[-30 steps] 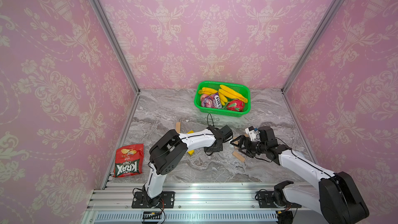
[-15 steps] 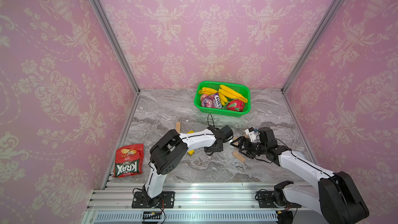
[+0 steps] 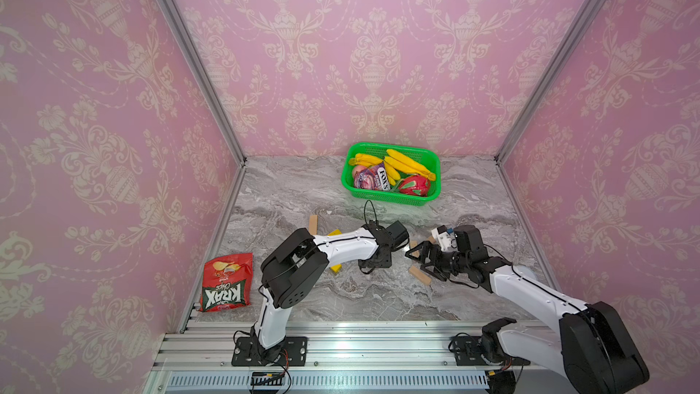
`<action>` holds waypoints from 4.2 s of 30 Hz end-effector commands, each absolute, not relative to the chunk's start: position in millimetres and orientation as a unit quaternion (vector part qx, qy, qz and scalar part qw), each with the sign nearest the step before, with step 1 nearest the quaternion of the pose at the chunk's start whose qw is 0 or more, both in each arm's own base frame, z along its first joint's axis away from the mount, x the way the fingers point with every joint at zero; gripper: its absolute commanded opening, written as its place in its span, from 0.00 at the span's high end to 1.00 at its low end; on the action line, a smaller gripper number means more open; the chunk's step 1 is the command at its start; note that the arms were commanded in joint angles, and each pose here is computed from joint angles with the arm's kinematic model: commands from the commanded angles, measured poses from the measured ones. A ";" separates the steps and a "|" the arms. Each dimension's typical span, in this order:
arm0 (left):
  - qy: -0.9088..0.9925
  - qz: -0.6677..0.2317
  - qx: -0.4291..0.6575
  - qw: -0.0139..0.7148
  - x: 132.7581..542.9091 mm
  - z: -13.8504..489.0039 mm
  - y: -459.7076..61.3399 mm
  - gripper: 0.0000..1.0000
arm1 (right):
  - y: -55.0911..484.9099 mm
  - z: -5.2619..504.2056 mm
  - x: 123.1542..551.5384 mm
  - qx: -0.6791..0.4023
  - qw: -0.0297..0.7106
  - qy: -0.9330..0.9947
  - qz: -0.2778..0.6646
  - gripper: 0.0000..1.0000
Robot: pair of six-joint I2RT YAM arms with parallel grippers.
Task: Assemble the letter k with building blocks
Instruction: Assemble the building block at the center of the board, then pick up the building block from the center of the board.
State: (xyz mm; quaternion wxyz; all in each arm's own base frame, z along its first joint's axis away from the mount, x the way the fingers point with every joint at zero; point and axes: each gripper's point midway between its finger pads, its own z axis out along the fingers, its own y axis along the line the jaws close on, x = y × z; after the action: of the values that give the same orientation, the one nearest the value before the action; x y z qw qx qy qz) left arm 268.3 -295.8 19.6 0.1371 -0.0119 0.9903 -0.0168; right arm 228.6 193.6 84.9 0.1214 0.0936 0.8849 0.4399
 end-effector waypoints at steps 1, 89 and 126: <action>0.987 -0.041 0.012 0.154 267.8 33.5 -297.0 0.44 | 189.1 86.6 228.7 0.091 0.130 0.889 0.430 0.00; 0.930 -0.365 0.019 0.047 233.8 122.3 -215.8 0.01 | 193.1 24.0 207.7 -0.214 0.090 0.972 0.014 0.75; 0.907 -0.421 -0.013 0.019 222.8 122.3 -186.9 0.01 | 264.0 42.2 190.4 0.007 0.144 0.975 0.171 0.79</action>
State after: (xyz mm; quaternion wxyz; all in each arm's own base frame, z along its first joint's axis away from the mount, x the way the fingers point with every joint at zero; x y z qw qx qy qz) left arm 229.7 -187.6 122.1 0.0294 -0.0151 0.9109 -0.4113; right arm 187.2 255.2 34.4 0.1272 -0.0256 0.9818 0.1388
